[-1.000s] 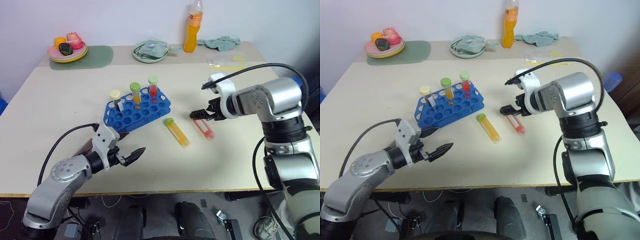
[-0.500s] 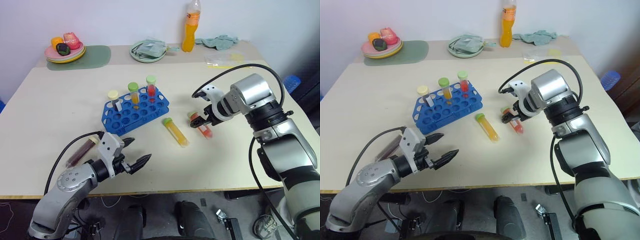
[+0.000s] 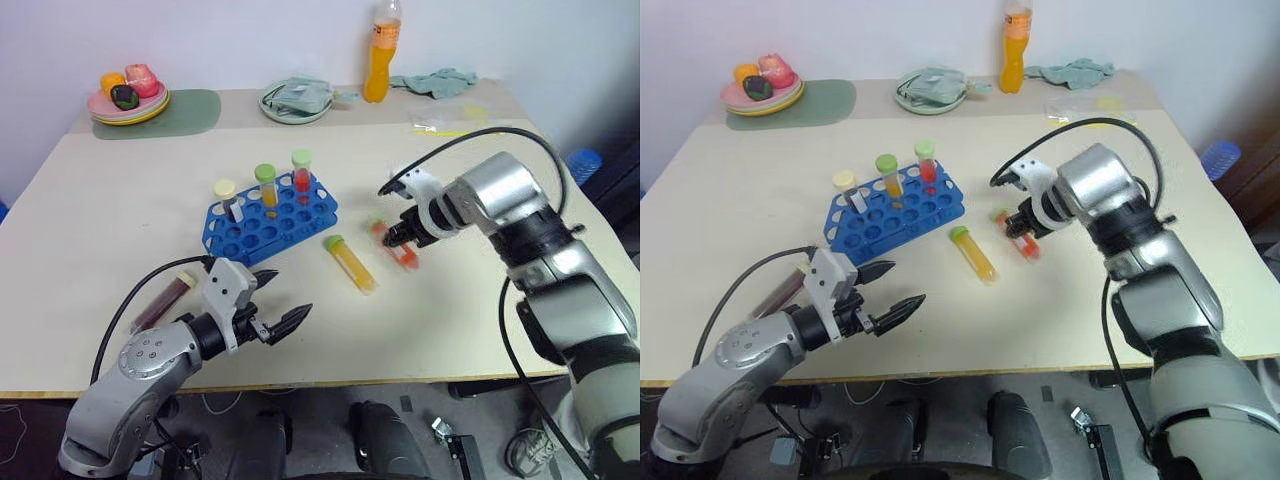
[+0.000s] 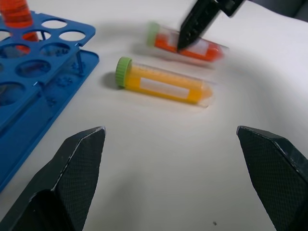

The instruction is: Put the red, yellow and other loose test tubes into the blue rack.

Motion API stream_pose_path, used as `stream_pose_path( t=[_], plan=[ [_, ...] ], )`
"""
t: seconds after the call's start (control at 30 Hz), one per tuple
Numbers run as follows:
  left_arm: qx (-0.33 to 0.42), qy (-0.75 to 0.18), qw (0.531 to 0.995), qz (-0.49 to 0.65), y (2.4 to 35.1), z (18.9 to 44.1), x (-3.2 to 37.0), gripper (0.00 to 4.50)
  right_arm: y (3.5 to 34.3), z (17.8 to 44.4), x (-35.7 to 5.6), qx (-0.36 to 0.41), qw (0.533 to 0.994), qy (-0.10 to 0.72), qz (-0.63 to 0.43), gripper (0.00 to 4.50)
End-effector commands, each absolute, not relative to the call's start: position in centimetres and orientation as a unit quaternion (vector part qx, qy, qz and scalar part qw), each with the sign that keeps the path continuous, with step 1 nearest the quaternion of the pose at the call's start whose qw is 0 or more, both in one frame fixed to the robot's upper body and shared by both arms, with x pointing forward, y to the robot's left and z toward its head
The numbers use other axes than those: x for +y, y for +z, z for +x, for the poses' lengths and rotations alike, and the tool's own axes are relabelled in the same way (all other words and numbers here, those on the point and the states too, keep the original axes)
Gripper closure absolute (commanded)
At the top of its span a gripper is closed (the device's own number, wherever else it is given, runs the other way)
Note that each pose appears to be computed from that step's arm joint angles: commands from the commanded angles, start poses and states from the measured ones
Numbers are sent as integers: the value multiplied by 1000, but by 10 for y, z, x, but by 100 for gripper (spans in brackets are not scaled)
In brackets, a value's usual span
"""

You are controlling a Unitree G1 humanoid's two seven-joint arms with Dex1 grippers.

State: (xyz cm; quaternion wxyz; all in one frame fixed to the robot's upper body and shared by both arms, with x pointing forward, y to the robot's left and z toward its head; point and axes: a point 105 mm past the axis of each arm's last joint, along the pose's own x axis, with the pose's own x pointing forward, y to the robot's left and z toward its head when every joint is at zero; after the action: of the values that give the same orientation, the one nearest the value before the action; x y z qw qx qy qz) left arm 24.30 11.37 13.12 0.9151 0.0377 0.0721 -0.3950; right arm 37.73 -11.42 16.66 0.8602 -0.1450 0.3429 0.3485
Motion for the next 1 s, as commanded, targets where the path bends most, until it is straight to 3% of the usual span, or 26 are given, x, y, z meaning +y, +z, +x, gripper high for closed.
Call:
stream_pose_path(
  t=[0.03,0.17,0.33,0.57,1.0],
  plan=[
    [56,-375,924,48,140,244,124,0,228,368,-79,100,889,428,-126,383],
    [59,-342,936,49,135,251,139,0,241,353,-46,-63,897,438,-24,383],
    [47,-326,943,43,137,259,148,0,228,367,-18,-147,920,361,42,383],
    [38,-330,942,46,137,260,149,0,207,390,-5,-165,936,302,75,383],
    [18,-342,939,31,141,255,142,0,184,407,1,-145,946,283,69,383]
  ],
)
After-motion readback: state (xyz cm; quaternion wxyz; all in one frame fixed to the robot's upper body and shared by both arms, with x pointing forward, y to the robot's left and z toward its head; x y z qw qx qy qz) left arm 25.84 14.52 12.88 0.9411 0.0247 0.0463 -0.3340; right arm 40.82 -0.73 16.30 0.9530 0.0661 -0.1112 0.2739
